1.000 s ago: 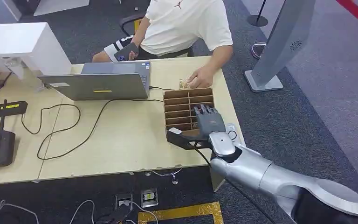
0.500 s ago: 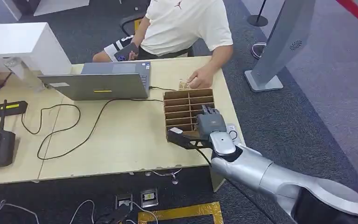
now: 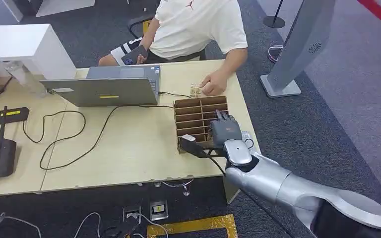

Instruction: Pass the card to the sensor for recognition and then transmit it.

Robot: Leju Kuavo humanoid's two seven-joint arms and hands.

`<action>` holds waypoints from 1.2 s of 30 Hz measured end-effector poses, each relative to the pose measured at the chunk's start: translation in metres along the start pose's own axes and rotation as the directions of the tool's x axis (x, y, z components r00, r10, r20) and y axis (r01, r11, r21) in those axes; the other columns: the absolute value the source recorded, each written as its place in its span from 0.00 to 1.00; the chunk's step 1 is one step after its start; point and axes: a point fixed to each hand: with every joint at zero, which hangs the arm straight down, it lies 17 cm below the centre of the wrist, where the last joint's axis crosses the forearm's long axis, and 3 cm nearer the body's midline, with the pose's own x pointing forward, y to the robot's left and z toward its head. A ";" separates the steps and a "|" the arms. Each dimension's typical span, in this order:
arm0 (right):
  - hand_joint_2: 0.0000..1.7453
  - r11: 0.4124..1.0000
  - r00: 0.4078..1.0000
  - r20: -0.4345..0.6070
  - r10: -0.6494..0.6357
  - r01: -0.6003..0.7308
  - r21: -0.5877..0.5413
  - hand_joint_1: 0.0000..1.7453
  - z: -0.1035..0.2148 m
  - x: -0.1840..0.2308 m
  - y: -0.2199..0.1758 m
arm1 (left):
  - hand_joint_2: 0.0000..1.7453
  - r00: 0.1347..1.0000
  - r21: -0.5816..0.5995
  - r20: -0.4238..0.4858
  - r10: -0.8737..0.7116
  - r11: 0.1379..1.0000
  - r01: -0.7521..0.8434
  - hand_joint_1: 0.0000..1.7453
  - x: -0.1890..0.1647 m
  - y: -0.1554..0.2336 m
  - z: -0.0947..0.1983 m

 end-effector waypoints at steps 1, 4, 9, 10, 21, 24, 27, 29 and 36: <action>1.00 1.000 1.000 -0.002 -0.004 0.004 -0.013 1.00 -0.001 -0.001 -0.003 | 0.00 1.000 0.000 0.000 0.000 1.000 0.000 0.00 0.000 0.000 0.000; 1.00 0.998 1.000 -0.013 -0.023 0.022 -0.057 1.00 -0.002 -0.003 -0.012 | 0.00 1.000 0.000 0.000 0.000 1.000 0.000 0.00 0.000 0.000 0.000; 1.00 0.970 0.993 -0.054 -0.104 0.090 -0.227 1.00 -0.013 -0.024 -0.066 | 0.00 1.000 0.000 0.004 0.000 1.000 0.000 0.00 0.001 0.000 0.000; 1.00 0.963 0.992 -0.056 -0.111 0.094 -0.251 1.00 -0.015 -0.028 -0.076 | 0.00 1.000 0.000 0.005 -0.001 1.000 0.001 0.00 0.001 0.000 0.000; 1.00 0.897 0.987 -0.072 -0.140 0.096 -0.431 1.00 -0.020 -0.069 -0.174 | 0.00 1.000 -0.002 0.009 -0.025 1.000 0.025 0.00 0.004 0.002 0.000; 1.00 0.894 0.991 -0.076 -0.111 0.066 -0.443 1.00 -0.020 -0.073 -0.192 | 0.00 1.000 -0.003 0.010 -0.030 1.000 0.030 0.00 0.005 0.002 0.000; 1.00 0.893 0.992 -0.074 -0.098 0.055 -0.448 1.00 -0.019 -0.073 -0.202 | 0.00 0.999 -0.005 0.010 -0.037 0.999 0.037 0.00 0.005 0.001 0.000; 1.00 0.895 0.993 -0.072 -0.090 0.049 -0.444 1.00 -0.019 -0.071 -0.204 | 0.00 0.999 -0.006 0.009 -0.043 0.999 0.043 0.00 0.005 0.001 0.000; 1.00 0.881 0.997 -0.067 -0.034 -0.001 -0.474 1.00 -0.018 -0.061 -0.225 | 0.00 0.999 -0.005 0.011 -0.051 0.999 0.051 0.00 0.006 0.003 -0.001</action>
